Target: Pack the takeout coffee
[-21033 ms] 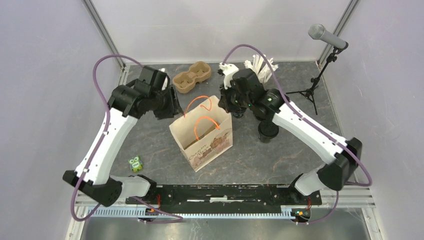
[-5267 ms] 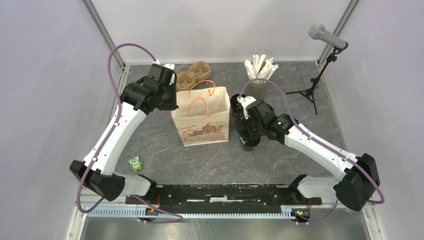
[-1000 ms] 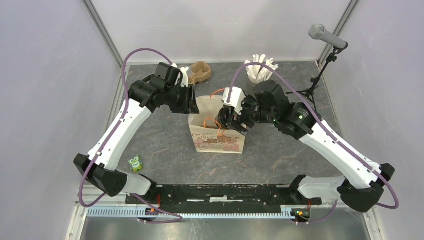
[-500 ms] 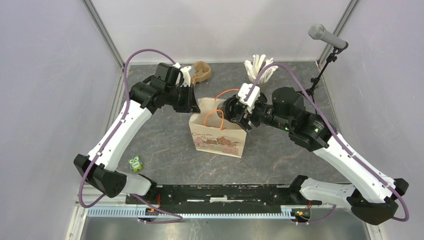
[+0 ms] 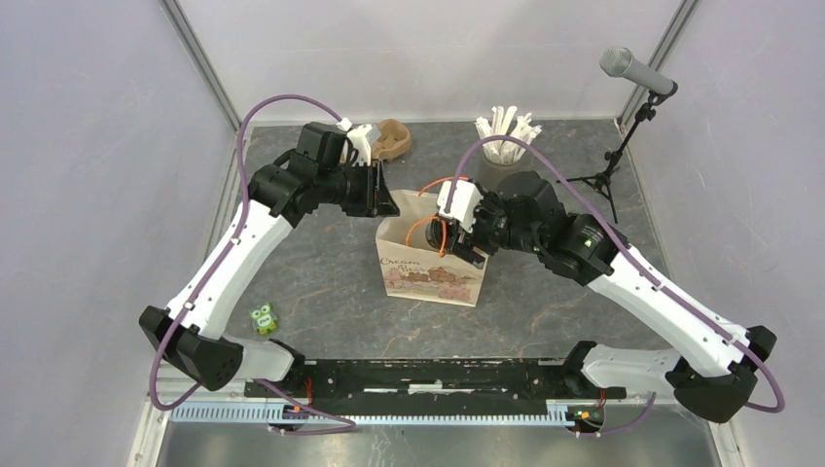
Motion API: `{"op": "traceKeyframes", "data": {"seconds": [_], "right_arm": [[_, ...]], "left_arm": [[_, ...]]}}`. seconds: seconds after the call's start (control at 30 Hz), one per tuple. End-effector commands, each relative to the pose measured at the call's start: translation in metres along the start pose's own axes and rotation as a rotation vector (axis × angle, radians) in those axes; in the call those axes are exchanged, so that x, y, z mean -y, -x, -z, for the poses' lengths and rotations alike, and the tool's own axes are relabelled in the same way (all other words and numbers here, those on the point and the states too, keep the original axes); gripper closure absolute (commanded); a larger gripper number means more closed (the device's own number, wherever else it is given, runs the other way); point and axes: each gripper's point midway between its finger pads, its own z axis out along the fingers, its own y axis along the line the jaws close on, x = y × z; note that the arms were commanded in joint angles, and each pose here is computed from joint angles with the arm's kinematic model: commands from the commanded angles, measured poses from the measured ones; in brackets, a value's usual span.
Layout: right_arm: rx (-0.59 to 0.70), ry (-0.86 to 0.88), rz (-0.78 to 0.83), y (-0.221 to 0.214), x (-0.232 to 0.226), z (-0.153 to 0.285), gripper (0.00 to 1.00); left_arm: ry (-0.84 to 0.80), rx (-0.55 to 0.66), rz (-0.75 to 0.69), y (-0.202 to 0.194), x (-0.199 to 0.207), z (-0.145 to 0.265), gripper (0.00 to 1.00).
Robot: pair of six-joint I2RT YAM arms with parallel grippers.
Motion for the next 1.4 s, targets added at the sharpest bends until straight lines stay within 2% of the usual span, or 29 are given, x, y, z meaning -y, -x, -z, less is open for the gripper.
{"op": "traceKeyframes", "data": {"seconds": [0.0, 0.07, 0.23, 0.37, 0.43, 0.67, 0.73, 0.8, 0.87, 1.1, 1.2, 1.37], "right_arm": [[0.021, 0.033, 0.071, 0.015, -0.011, 0.017, 0.37], [0.001, 0.051, 0.086, 0.013, -0.022, 0.018, 0.38], [-0.025, 0.061, 0.124, 0.008, -0.050, 0.017, 0.38], [-0.047, 0.086, 0.143, 0.005, -0.072, 0.011, 0.38], [-0.062, 0.099, 0.160, 0.002, -0.083, 0.008, 0.38], [-0.074, 0.107, 0.200, -0.002, -0.101, 0.001, 0.38], [-0.074, 0.089, 0.209, 0.000, -0.099, 0.001, 0.38], [-0.071, 0.073, 0.219, 0.004, -0.096, 0.002, 0.38], [-0.068, 0.057, 0.238, 0.006, -0.092, 0.001, 0.38], [-0.083, -0.058, 0.421, 0.027, -0.058, 0.002, 0.36], [-0.075, -0.081, 0.455, 0.034, -0.049, 0.001, 0.36], [-0.062, -0.081, 0.467, 0.024, -0.041, -0.005, 0.36]], "left_arm": [[0.010, 0.013, 0.076, -0.001, 0.007, 0.016, 0.59], [0.045, -0.024, 0.082, -0.012, 0.003, 0.024, 0.50], [0.046, -0.088, 0.083, -0.043, 0.003, 0.045, 0.42], [0.059, -0.172, 0.106, -0.072, -0.003, 0.050, 0.40], [0.069, -0.172, 0.105, -0.075, -0.006, 0.051, 0.40], [0.029, -0.150, 0.095, -0.075, -0.006, 0.039, 0.49], [0.000, -0.141, 0.091, -0.072, -0.002, 0.034, 0.58], [-0.042, -0.106, 0.082, -0.064, 0.004, 0.031, 0.75], [-0.100, -0.033, 0.046, -0.052, 0.013, 0.029, 0.81], [-0.281, 0.209, -0.095, 0.002, 0.044, 0.023, 0.87], [-0.319, 0.257, -0.141, 0.011, 0.050, 0.021, 0.87], [-0.324, 0.295, -0.155, 0.002, 0.040, 0.009, 0.87]]}}
